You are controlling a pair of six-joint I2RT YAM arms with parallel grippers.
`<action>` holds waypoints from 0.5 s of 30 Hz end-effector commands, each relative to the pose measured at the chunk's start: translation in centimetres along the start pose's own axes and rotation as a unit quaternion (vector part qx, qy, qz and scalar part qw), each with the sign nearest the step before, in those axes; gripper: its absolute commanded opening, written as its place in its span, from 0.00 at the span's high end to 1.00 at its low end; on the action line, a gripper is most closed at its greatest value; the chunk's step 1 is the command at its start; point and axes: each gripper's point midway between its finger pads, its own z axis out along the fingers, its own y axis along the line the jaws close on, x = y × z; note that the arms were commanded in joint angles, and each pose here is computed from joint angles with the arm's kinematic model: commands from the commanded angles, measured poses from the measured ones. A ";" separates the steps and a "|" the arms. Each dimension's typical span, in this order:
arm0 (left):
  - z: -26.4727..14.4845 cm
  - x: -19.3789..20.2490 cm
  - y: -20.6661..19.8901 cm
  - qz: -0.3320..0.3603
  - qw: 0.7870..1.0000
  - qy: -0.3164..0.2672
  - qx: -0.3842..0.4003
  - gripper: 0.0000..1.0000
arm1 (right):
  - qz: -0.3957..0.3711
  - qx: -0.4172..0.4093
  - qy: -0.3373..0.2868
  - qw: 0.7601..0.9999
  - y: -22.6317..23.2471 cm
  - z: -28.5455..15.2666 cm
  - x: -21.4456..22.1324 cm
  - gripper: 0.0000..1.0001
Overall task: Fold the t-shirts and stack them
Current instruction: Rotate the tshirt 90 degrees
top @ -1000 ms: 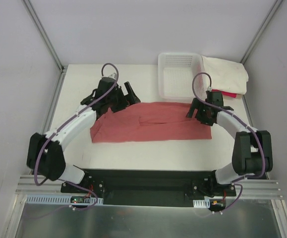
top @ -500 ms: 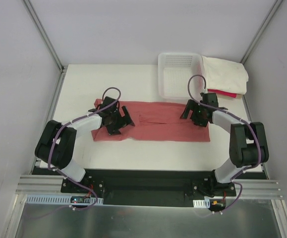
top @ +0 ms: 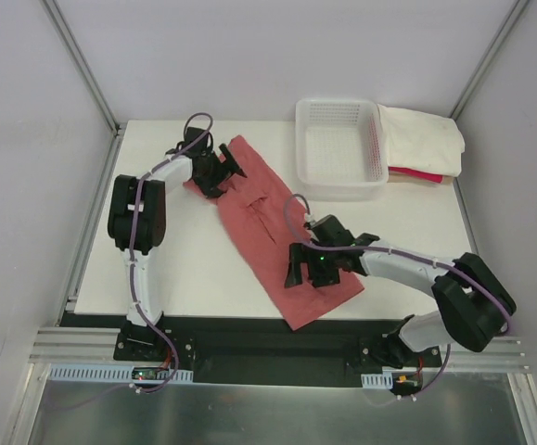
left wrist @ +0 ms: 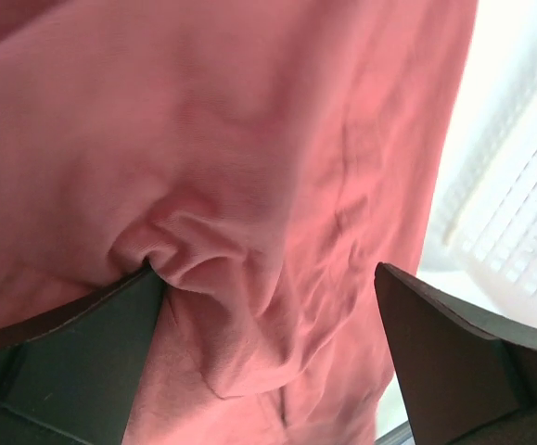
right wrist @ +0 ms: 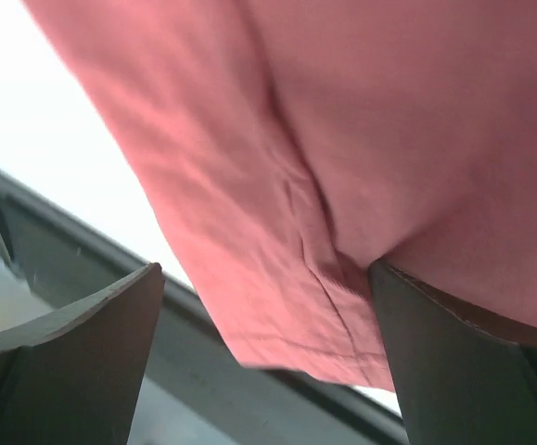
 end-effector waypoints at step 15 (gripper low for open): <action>7.8 -10.6 -1.6 0.058 0.998 -0.013 0.005 0.01 | -0.094 -0.123 0.101 0.983 15.2 6.4 0.1 0.03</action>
